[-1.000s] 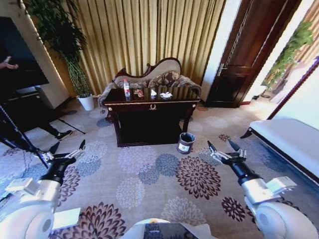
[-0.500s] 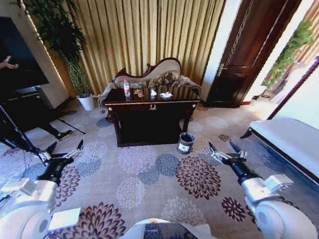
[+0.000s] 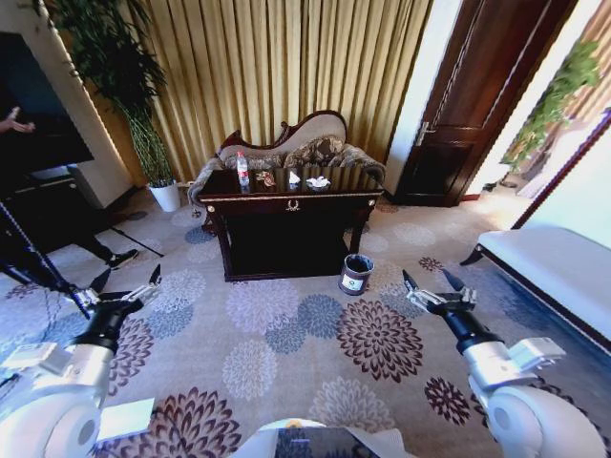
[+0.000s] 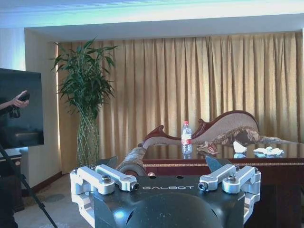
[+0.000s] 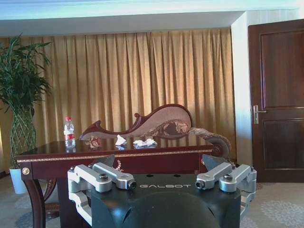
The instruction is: Move to the front of the table and place the trash on the table into the trash bin.
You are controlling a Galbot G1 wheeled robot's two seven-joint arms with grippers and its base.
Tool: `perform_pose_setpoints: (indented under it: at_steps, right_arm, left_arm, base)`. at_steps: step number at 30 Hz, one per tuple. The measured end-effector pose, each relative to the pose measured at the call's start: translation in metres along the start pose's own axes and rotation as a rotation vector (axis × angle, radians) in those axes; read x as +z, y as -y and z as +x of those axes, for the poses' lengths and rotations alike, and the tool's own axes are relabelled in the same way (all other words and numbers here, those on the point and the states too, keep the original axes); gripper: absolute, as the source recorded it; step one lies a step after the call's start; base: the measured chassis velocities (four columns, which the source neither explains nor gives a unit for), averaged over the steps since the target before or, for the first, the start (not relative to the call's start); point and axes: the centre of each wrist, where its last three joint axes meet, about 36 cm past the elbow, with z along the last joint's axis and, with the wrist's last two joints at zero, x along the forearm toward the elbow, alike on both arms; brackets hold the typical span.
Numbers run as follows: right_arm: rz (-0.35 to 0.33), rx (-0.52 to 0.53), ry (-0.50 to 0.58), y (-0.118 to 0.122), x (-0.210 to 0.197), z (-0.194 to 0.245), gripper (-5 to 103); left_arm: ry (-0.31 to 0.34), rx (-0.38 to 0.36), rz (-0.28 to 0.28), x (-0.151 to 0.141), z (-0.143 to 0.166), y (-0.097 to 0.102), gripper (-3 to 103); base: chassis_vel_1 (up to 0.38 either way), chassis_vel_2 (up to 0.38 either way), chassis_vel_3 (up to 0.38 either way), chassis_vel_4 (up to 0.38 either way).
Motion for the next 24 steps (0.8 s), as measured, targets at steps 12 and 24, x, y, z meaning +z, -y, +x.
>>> perform_pose_setpoints:
  at_steps: [12, 24]
  right_arm:
    - [0.002, -0.002, 0.013, 0.0002, 0.0017, -0.0008, 100]
    - [0.001, -0.007, 0.027, -0.0007, 0.0058, -0.0025, 100]
  left_arm:
    - [0.003, 0.0, -0.001, 0.0, 0.0001, -0.0001, 100]
    - [0.006, 0.004, 0.002, 0.0001, -0.0006, 0.0008, 100]
  base:
    - [-0.013, 0.009, 0.011, -0.014]
    - [-0.165, 0.165, 0.163, -0.145]
